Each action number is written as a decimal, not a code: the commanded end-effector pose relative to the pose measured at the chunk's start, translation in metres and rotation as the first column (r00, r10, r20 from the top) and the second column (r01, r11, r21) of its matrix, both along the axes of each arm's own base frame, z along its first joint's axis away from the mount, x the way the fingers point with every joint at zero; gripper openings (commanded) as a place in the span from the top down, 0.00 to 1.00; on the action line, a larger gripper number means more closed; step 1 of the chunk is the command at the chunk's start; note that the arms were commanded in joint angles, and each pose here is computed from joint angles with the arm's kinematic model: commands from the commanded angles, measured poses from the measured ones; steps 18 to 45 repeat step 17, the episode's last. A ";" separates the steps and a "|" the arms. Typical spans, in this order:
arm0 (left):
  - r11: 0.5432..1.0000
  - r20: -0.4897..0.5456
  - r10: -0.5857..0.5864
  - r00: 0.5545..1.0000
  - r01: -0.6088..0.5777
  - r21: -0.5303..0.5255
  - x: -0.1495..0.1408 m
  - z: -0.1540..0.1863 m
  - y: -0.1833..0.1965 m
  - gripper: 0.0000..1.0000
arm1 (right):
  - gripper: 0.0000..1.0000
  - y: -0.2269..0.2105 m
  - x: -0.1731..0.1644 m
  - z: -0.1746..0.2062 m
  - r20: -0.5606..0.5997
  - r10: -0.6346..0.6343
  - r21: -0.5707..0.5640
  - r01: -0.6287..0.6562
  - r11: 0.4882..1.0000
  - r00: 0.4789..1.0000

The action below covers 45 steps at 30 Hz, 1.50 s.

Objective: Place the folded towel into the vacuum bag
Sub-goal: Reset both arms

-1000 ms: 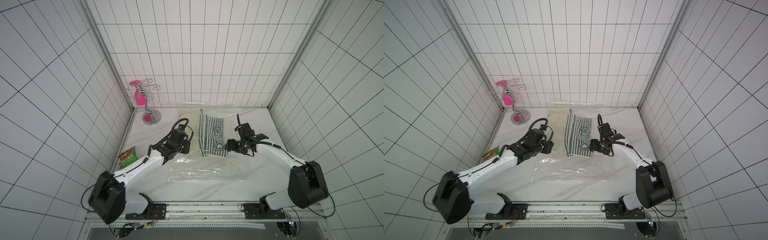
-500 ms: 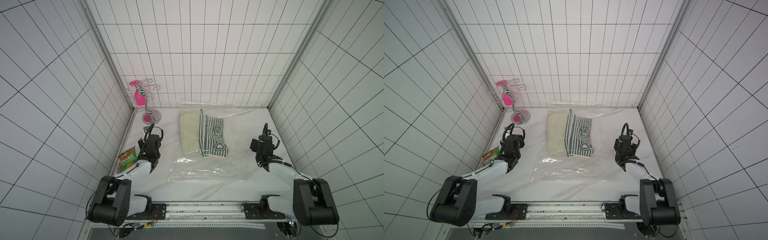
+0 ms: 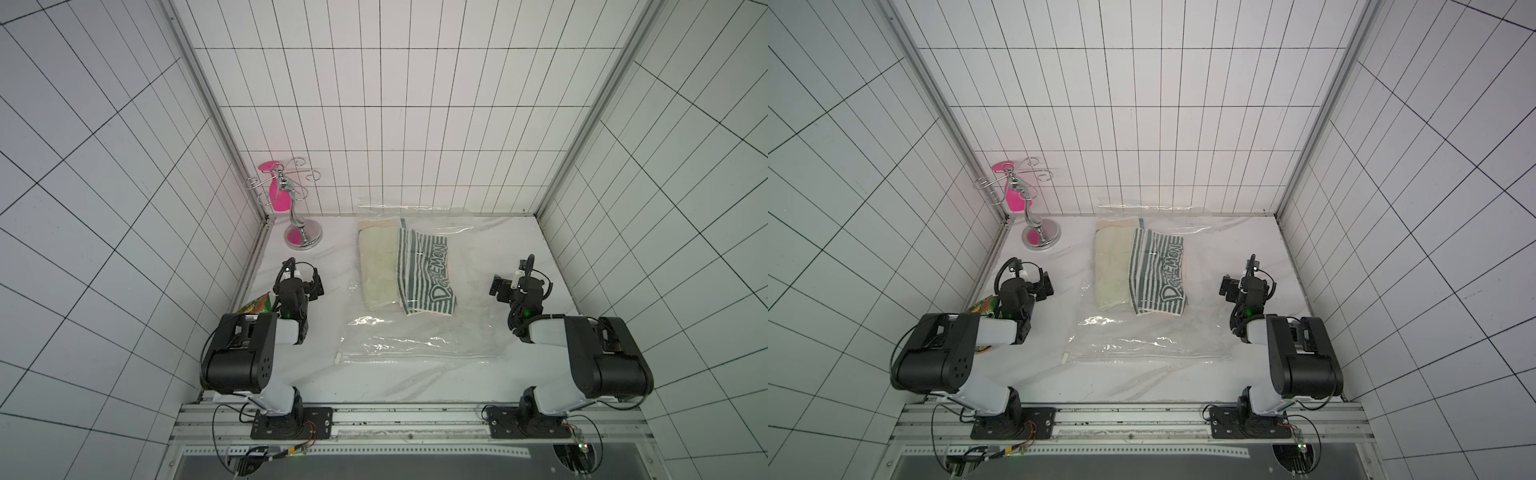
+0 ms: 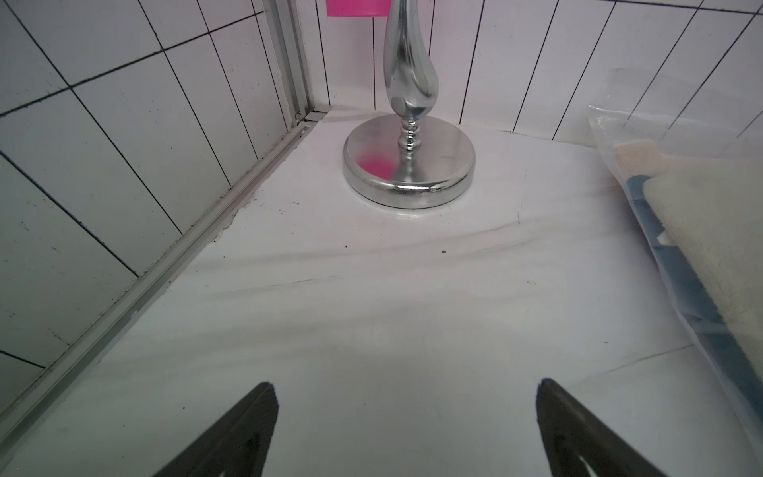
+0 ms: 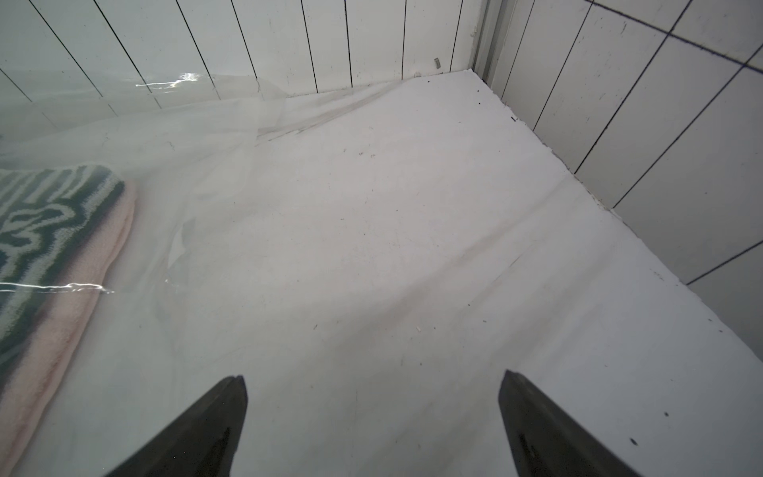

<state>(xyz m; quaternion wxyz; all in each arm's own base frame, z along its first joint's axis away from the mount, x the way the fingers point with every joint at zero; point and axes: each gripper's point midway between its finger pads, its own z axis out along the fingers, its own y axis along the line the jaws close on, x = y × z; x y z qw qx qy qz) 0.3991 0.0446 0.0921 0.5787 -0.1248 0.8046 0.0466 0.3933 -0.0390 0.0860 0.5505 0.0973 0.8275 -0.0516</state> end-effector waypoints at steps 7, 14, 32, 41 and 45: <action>0.996 0.094 0.078 0.993 -0.081 0.030 0.007 0.026 0.003 0.01 | 0.01 0.001 0.003 0.010 0.049 0.021 -0.013 -0.020 1.000 0.999; 0.997 0.051 0.071 0.996 -0.073 0.030 0.008 0.023 0.000 0.02 | 0.01 0.001 0.003 0.010 0.051 0.022 -0.013 -0.022 1.000 0.998; 0.997 0.068 0.074 0.995 -0.076 0.030 0.007 0.025 0.001 0.01 | 0.01 0.001 0.003 0.010 0.050 0.023 -0.013 -0.022 1.000 0.999; 0.997 0.068 0.074 0.995 -0.076 0.030 0.007 0.025 0.001 0.01 | 0.01 0.001 0.003 0.010 0.050 0.023 -0.013 -0.022 1.000 0.999; 0.997 0.068 0.074 0.995 -0.076 0.030 0.007 0.025 0.001 0.01 | 0.01 0.001 0.003 0.010 0.050 0.023 -0.013 -0.022 1.000 0.999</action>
